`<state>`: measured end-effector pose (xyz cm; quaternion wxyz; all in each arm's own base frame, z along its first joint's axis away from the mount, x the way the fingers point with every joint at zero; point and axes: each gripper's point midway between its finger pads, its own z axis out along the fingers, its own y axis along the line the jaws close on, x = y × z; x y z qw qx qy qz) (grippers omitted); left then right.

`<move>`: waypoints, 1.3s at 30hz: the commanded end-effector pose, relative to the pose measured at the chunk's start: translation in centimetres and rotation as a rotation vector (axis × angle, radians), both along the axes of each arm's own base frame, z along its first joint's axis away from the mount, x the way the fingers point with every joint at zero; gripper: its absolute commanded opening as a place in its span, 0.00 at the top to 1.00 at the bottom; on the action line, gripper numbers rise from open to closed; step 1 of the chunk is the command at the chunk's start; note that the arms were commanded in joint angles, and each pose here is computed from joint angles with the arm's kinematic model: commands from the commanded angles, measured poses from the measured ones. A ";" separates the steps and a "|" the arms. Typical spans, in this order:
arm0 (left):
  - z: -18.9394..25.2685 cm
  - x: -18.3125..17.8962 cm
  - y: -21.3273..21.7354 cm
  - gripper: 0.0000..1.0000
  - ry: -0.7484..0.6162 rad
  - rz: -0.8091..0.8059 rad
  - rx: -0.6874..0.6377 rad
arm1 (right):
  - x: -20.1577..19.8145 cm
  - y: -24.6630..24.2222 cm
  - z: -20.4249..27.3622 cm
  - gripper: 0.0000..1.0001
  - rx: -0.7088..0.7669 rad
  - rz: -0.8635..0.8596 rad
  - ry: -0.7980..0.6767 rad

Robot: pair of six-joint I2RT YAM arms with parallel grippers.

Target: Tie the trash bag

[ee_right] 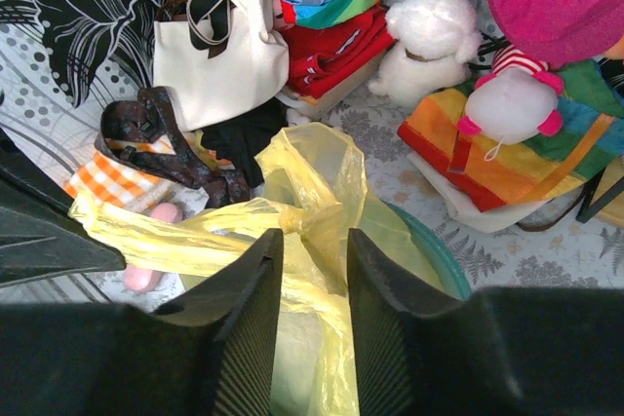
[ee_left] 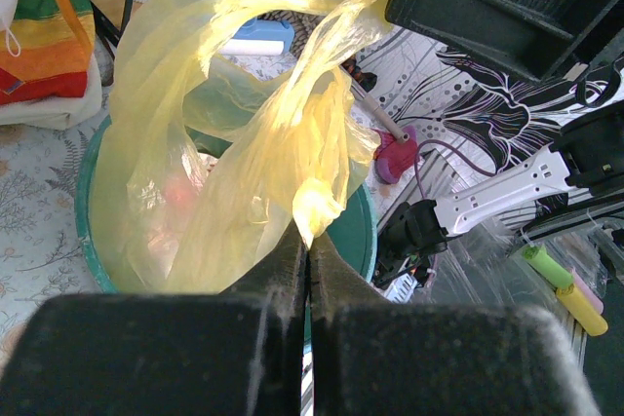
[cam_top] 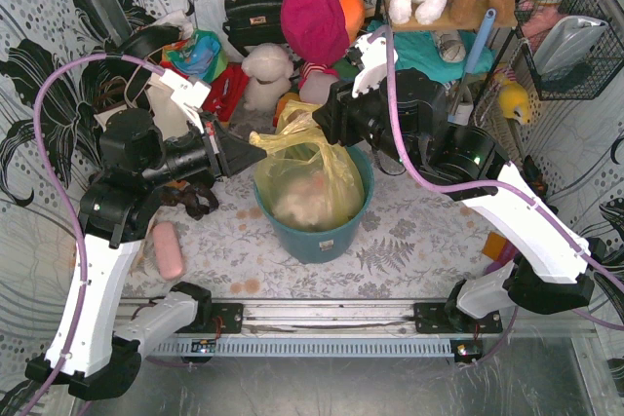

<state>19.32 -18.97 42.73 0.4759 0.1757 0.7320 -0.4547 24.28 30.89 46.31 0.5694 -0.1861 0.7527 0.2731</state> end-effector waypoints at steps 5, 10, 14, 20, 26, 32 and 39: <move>1.2 -0.4 -0.2 0.96 -0.050 -0.021 -0.024 | 0.3 -0.6 1.3 0.76 -0.005 -0.019 -0.039; 1.4 -0.5 -0.3 0.96 -0.057 -0.028 -0.029 | -0.1 -0.4 1.5 0.98 0.005 0.006 -0.037; 3.1 -1.1 -0.9 0.96 -0.085 -0.078 -0.075 | -0.4 0.5 2.6 1.00 0.053 0.047 -0.059; 8.0 -2.6 -2.6 0.96 -0.167 -0.233 -0.215 | -1.2 4.3 6.0 1.00 0.171 0.196 -0.113; 13.1 -4.8 -5.8 0.96 -0.277 -0.423 -0.332 | -1.6 7.6 9.6 1.00 0.255 0.319 -0.169; 16.1 -6.8 -10.6 0.96 -0.347 -0.537 -0.315 | -1.9 8.7 12.1 1.00 0.316 0.364 -0.220; 18.4 -6.6 -13.2 0.96 -0.403 -0.565 -0.313 | -2.7 9.5 13.6 1.00 0.348 0.426 -0.252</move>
